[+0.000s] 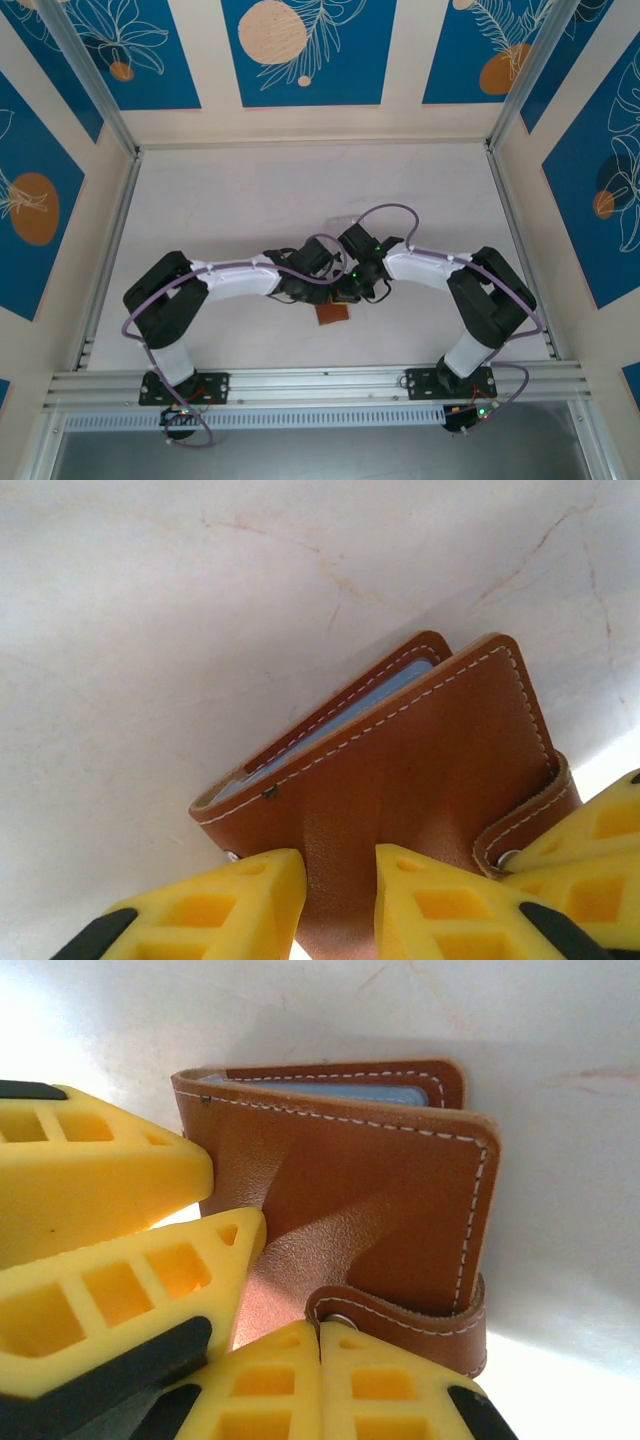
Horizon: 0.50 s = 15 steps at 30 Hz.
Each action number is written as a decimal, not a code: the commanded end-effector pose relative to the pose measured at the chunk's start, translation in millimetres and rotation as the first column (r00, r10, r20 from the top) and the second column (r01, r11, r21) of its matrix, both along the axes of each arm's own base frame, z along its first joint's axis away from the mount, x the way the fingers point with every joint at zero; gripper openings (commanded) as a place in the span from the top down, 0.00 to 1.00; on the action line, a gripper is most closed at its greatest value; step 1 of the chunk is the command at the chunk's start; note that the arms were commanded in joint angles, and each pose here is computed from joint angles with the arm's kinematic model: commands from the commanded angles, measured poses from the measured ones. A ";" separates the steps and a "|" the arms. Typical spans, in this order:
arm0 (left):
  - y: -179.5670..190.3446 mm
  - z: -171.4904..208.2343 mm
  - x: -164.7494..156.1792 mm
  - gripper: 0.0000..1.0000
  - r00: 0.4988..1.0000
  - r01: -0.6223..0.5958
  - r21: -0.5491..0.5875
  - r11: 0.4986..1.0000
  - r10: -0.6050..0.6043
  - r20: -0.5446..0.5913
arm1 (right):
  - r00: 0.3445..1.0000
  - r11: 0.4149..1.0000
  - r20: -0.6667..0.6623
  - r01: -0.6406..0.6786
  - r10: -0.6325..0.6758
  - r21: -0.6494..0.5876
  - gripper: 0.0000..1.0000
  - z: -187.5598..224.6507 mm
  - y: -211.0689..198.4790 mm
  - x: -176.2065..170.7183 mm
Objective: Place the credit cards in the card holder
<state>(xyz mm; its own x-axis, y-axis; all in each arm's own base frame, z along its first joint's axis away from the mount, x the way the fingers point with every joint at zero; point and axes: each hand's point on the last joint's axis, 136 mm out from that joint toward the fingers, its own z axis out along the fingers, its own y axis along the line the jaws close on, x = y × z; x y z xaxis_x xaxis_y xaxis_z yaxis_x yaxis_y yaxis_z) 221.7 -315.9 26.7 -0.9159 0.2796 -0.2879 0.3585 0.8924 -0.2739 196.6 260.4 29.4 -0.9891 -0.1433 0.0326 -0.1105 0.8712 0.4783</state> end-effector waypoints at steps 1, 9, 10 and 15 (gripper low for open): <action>2.3 -31.6 -19.2 0.73 0.997 0.029 0.032 0.999 -0.027 -0.067 | 0.990 0.983 -0.138 -0.051 0.027 -0.174 1.00 -56.4 -14.0 -42.0; 0.1 -2.4 -9.2 0.66 0.999 0.020 -0.014 1.000 -0.020 -0.030 | 1.000 0.988 -0.011 -0.001 -0.001 -0.155 0.94 -22.0 -14.3 -19.5; 1.7 7.2 -4.1 0.62 1.000 0.006 -0.029 1.000 -0.007 -0.016 | 1.000 0.990 0.016 0.008 -0.006 -0.141 0.88 -13.9 -12.8 -13.0; 41.3 72.9 28.6 0.26 0.987 -0.091 -0.060 0.994 0.098 0.124 | 0.984 0.998 0.174 0.032 -0.023 -0.048 0.51 37.9 -1.1 22.1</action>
<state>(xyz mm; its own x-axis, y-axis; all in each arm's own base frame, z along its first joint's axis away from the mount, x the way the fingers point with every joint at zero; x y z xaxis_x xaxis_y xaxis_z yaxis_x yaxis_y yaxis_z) 231.2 -280.3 44.1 -0.9306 0.2256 -0.2883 0.2975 0.9250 -0.2364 201.6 250.6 39.5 -0.9929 -0.1155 -0.0277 -0.1170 0.9126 0.3917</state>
